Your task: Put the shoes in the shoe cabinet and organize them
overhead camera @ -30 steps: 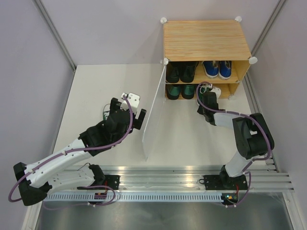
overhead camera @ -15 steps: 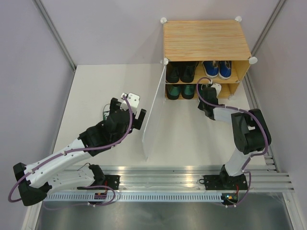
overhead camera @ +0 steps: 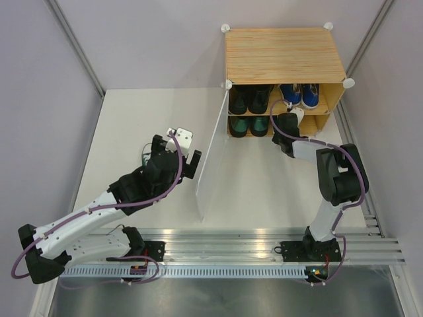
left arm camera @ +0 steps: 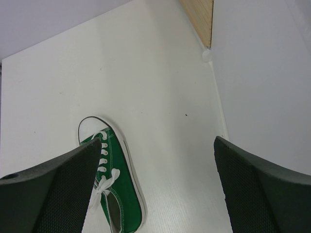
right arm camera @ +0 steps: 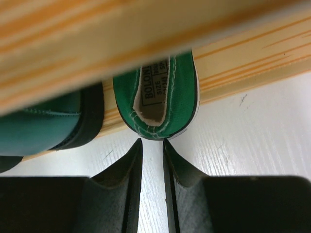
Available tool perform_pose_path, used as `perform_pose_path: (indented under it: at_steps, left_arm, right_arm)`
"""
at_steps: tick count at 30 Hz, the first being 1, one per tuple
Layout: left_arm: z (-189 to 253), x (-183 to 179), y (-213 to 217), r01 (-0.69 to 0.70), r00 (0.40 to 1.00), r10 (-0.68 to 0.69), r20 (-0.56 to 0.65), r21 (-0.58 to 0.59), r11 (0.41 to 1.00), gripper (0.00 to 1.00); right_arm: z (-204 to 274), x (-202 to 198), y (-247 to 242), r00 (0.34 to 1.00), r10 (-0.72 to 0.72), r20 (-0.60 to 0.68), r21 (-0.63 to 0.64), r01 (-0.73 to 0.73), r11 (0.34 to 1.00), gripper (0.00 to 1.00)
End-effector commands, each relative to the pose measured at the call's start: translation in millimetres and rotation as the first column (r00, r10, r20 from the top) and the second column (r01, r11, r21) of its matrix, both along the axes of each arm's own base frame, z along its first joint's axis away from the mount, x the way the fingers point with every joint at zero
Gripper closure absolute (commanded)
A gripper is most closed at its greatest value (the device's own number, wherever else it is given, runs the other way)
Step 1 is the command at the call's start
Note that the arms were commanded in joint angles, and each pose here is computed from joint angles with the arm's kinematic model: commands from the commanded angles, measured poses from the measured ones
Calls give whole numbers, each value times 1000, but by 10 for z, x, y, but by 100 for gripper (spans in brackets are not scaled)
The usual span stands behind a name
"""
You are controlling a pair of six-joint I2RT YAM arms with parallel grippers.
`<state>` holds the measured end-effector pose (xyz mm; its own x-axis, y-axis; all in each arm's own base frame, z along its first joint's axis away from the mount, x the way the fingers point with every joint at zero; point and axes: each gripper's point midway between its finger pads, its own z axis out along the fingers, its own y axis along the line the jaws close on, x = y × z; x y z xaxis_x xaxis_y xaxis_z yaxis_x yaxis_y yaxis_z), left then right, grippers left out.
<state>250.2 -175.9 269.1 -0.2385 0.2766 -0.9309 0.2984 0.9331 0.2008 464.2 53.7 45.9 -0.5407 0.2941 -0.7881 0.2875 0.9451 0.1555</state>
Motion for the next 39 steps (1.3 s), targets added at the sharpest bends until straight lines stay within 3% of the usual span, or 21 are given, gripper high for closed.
perform_pose_path:
  at_steps: [1,23,39]
  left_arm:
    - [45,13,16,3,1000,-3,11,13,1000,1]
    - [11,30,20,-6,1000,5,8,31,999,1]
    - [-9,46,24,-14,1000,14,8,43,999,1]
  right_arm:
    - [256,283,-67,995,-22,92,-4,23,1000,73]
    - [304,564,-136,994,-34,107,4,34,999,75]
    - [578,660,-79,960,-8,280,32,-1,999,77]
